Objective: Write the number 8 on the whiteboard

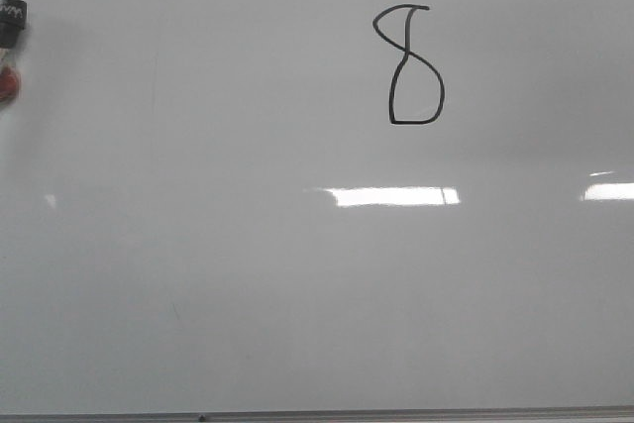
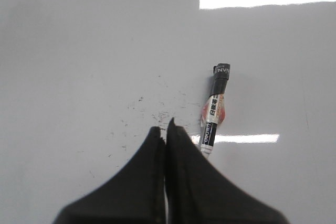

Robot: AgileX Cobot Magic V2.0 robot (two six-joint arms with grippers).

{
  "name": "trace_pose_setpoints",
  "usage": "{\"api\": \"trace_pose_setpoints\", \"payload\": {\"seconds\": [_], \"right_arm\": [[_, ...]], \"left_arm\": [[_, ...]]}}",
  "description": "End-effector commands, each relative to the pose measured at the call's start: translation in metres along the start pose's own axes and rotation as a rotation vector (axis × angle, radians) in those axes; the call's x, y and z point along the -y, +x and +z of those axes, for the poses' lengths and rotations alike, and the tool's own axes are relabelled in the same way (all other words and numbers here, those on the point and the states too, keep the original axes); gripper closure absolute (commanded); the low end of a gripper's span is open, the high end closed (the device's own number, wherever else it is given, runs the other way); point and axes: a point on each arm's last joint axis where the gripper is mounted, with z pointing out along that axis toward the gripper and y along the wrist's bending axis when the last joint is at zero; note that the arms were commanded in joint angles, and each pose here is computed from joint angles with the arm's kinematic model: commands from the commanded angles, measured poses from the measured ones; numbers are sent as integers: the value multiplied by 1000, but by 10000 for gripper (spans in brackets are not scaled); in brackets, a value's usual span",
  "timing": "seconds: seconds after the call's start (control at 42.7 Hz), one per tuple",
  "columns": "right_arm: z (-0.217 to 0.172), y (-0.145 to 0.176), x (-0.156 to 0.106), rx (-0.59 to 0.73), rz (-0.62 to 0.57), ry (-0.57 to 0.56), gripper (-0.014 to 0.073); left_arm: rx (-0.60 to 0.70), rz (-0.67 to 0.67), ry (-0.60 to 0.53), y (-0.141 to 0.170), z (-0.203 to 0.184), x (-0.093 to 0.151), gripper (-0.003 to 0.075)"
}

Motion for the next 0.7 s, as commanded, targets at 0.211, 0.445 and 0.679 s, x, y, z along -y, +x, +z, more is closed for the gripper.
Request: {"api": "trace_pose_setpoints", "payload": {"seconds": [0.211,0.445,0.679], "right_arm": [[-6,-9,2,92,-7,23,664],[-10,25,15,397,66,260,664],[15,87,20,642,98,485,664]], "left_arm": [[82,-8,-5,-4,-1,-1,741],[82,-8,-5,-4,-1,-1,741],[82,-8,-6,-4,-1,-1,741]]}}
